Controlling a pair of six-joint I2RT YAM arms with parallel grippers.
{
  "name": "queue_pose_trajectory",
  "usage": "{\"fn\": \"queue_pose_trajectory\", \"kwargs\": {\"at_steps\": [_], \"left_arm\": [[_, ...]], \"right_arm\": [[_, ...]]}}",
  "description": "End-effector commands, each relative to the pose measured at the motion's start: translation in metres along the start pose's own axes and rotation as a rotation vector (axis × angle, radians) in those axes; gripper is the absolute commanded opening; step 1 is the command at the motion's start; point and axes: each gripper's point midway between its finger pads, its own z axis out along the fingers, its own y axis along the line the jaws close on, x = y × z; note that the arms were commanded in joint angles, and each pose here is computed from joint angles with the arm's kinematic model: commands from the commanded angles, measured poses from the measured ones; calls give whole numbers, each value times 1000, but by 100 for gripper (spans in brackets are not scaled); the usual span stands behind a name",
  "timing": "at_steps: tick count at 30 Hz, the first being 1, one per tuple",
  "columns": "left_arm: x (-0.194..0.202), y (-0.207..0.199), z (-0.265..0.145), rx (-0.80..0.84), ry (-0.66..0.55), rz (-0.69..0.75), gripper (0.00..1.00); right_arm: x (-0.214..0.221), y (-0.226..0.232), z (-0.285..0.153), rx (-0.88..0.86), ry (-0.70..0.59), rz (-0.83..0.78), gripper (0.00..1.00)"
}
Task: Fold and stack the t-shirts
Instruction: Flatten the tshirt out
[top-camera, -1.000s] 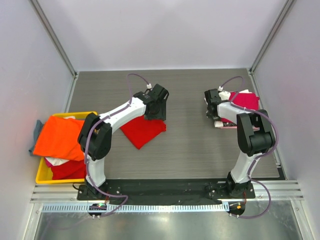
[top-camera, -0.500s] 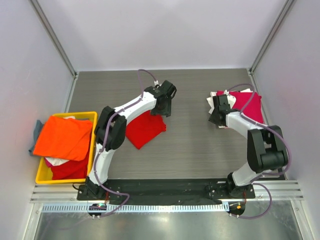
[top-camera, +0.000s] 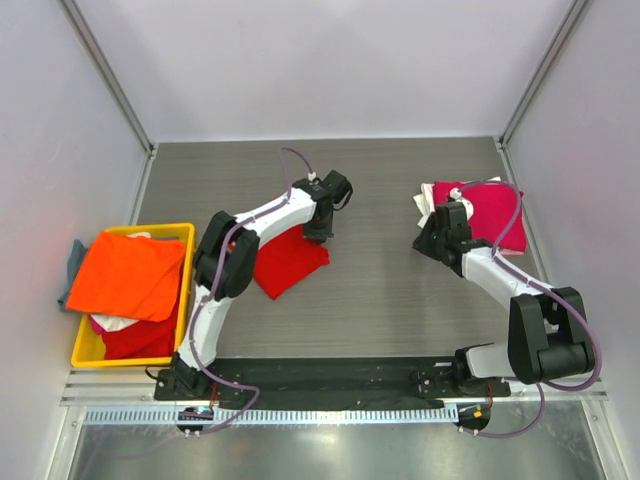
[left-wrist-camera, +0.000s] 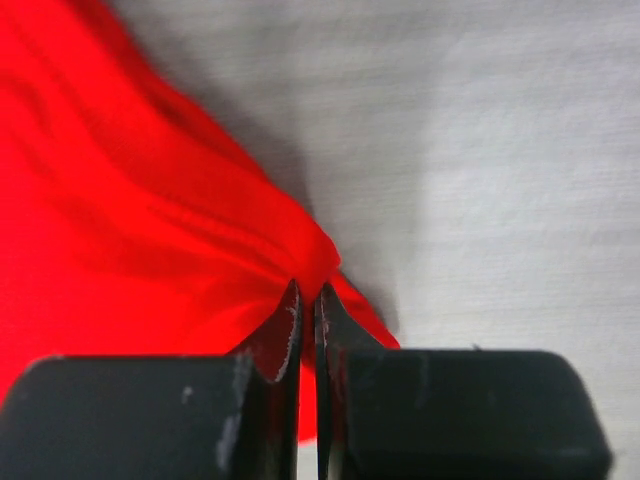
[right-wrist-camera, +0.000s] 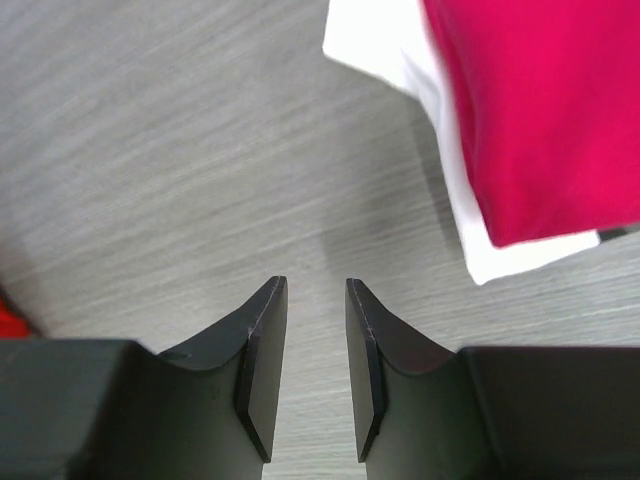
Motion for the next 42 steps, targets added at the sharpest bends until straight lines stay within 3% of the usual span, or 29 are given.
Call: {"fn": "queue_pose_trajectory", "kwargs": {"at_steps": [1,4,6,7,9,12,15,16,17,18,21,22,24,25,27,30,31,34,35,38,42], "left_arm": [[-37,-4,-72,103,-173,-45,0],[-63,-18,-120,209,-236,-51,0],[-67,-24,-135,242,-211,-25,0],[-92,-32,-168,295,-282,-32,0],[-99,-30,-197,309,-289,-17,0],[-127,-27,-272,404,-454,-42,0],[-123,-15,-326,514,-582,-87,0],[-99,-12,-290,476,-505,-81,0],[-90,5,-321,512,-573,-125,0],[-73,14,-283,450,-542,-153,0],[-41,45,-287,470,-611,-301,0],[-1,51,-238,435,-517,-306,0],[50,50,-202,538,-475,-363,0],[67,48,-190,578,-452,-384,1],[112,44,-161,640,-376,-394,12],[149,43,-144,632,-318,-334,15],[154,41,-150,646,-326,-309,18],[154,47,-159,633,-356,-286,39],[152,50,-161,617,-364,-283,53],[140,66,-163,509,-408,-260,74],[113,66,-174,408,-424,-165,74]], "right_arm": [[-2,14,3,-81,-26,7,36],[0,14,4,-86,-30,12,35],[0,15,3,-96,-36,17,34],[-2,16,2,-106,-44,19,34],[-3,17,0,-111,-52,22,35],[-5,17,-5,-113,-65,18,34],[-5,17,-9,-127,-75,13,34],[-5,18,-10,-131,-76,10,34],[-4,18,-10,-134,-75,8,35],[-4,19,-12,-144,-73,5,36],[-4,20,-13,-152,-75,3,37],[-4,21,-15,-156,-76,4,38],[-3,21,-16,-156,-78,10,39],[-4,21,-16,-157,-79,11,40],[-5,22,-17,-159,-84,23,43],[-7,37,-17,-224,-72,21,50],[-5,41,-17,-244,-55,18,53],[-2,56,-14,-284,-13,-7,58],[1,60,-13,-295,4,-24,58],[15,81,-13,-321,51,-109,59],[26,99,-14,-317,66,-166,58]]}}
